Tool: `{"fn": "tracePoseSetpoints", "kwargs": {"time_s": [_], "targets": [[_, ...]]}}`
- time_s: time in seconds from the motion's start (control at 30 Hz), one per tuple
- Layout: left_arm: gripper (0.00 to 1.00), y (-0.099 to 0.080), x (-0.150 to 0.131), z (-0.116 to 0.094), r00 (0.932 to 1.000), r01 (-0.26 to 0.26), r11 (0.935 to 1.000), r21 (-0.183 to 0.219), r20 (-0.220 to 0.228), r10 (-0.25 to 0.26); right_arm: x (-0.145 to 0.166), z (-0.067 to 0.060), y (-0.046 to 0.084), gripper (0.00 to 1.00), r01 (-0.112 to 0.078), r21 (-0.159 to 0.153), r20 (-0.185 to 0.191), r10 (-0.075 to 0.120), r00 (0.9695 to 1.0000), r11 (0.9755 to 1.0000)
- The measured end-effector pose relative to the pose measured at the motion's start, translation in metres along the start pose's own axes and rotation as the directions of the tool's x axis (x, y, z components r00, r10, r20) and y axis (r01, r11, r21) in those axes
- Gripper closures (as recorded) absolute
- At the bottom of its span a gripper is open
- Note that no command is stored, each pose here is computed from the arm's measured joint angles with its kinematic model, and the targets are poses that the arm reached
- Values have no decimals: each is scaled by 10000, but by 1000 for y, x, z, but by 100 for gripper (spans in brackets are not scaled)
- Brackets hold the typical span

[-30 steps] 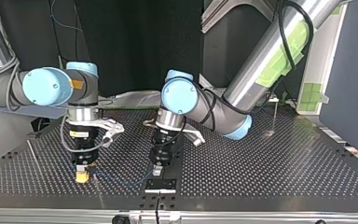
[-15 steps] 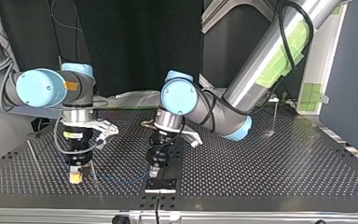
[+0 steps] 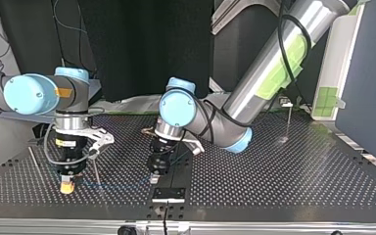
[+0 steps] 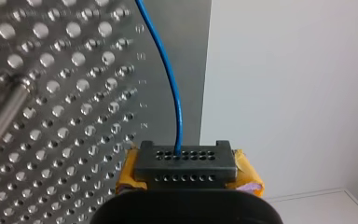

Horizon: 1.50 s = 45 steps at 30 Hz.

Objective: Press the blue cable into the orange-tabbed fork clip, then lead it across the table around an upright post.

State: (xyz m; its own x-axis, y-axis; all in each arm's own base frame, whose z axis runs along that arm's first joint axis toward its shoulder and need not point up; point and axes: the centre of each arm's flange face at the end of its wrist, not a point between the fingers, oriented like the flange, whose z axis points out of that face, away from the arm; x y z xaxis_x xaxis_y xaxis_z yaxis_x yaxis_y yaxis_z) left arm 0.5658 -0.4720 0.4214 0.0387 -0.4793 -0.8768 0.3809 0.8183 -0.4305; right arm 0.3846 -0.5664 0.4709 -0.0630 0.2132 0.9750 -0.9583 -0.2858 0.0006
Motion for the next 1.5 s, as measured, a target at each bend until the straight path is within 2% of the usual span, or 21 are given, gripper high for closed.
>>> {"fn": "tracePoseSetpoints", "kwargs": {"time_s": [0.17,0.33,0.67,0.9,1.23,1.5], "targets": [[100,-5,-2,5,10000,31,10000,57,-49,-31,-1,3,9,100,1,-135,3,-1,10000,9999],[100,-9,12,7,9998,39,9999,127,-216,-36,-1,5,17,100,-16,-252,14,16,10000,9997],[100,-19,13,14,9995,226,9993,291,-220,-219,-1,9,36,100,-8,-519,69,11,10000,9986],[100,-18,30,16,9984,200,9994,295,-529,-185,-3,12,51,100,33,-735,122,-24,9999,9973],[100,-21,35,14,9980,202,9994,294,-603,-184,-7,15,75,100,92,-1057,308,-60,9995,9944],[100,-23,36,13,9978,207,9992,335,-636,-186,-12,15,84,100,100,-1177,475,-44,9989,9930]]}}
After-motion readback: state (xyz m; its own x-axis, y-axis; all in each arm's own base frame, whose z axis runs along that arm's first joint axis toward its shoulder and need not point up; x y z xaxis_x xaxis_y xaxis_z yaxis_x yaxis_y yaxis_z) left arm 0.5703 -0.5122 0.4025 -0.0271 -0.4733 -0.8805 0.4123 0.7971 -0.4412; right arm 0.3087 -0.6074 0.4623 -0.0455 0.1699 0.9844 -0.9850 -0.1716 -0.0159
